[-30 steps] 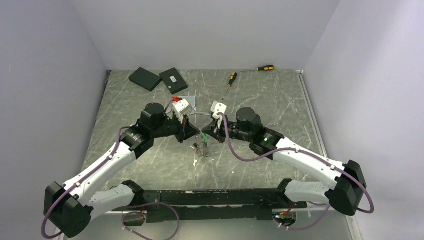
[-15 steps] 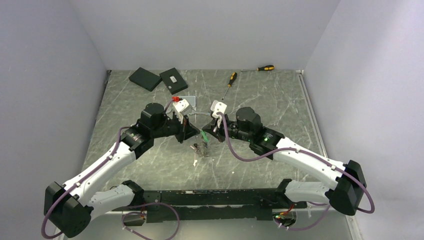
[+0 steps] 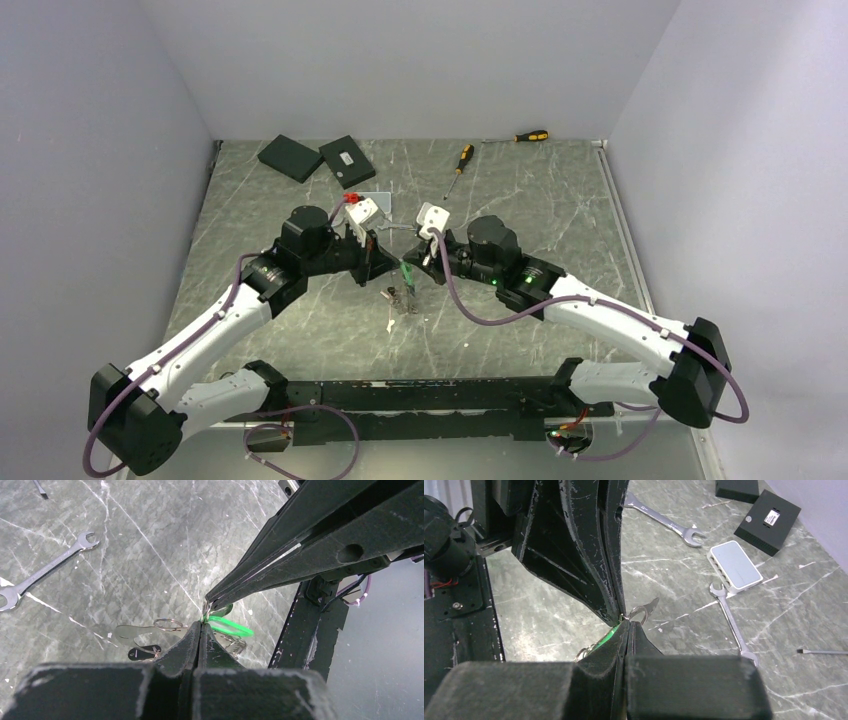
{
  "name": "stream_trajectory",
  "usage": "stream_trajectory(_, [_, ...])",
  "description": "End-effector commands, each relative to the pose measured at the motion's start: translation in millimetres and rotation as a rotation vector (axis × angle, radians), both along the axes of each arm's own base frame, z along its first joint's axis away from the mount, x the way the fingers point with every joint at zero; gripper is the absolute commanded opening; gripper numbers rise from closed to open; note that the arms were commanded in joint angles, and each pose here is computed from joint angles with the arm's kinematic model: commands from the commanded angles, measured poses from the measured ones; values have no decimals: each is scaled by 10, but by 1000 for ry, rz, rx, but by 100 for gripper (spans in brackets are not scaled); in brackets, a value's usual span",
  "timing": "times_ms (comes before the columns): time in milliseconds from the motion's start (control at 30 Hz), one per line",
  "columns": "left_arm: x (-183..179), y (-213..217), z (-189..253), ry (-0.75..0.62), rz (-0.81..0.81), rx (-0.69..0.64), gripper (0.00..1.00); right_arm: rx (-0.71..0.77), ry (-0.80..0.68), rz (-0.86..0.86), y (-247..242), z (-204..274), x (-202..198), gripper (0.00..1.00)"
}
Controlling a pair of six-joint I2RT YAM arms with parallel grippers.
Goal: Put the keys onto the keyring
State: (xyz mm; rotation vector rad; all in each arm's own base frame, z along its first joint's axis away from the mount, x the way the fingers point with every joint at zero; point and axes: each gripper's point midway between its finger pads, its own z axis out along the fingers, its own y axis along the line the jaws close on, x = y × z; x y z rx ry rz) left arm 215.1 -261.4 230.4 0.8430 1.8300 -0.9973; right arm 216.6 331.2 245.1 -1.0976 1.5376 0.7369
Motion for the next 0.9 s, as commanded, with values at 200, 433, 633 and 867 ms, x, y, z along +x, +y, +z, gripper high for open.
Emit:
stream_trajectory(200, [-3,-82,300,-48,-43,-76,0,-12,-101,-90,-36,215,187,0])
stream_trajectory(433, [4,-84,305,-42,-46,-83,0,1,-100,-65,38,231,134,0])
stream_trajectory(633, [1,-70,312,-48,-44,-83,0,-13,-98,-76,38,186,151,0])
stream_trajectory(867, [-7,-56,325,-55,-44,-84,0,-8,-97,-92,7,177,156,0])
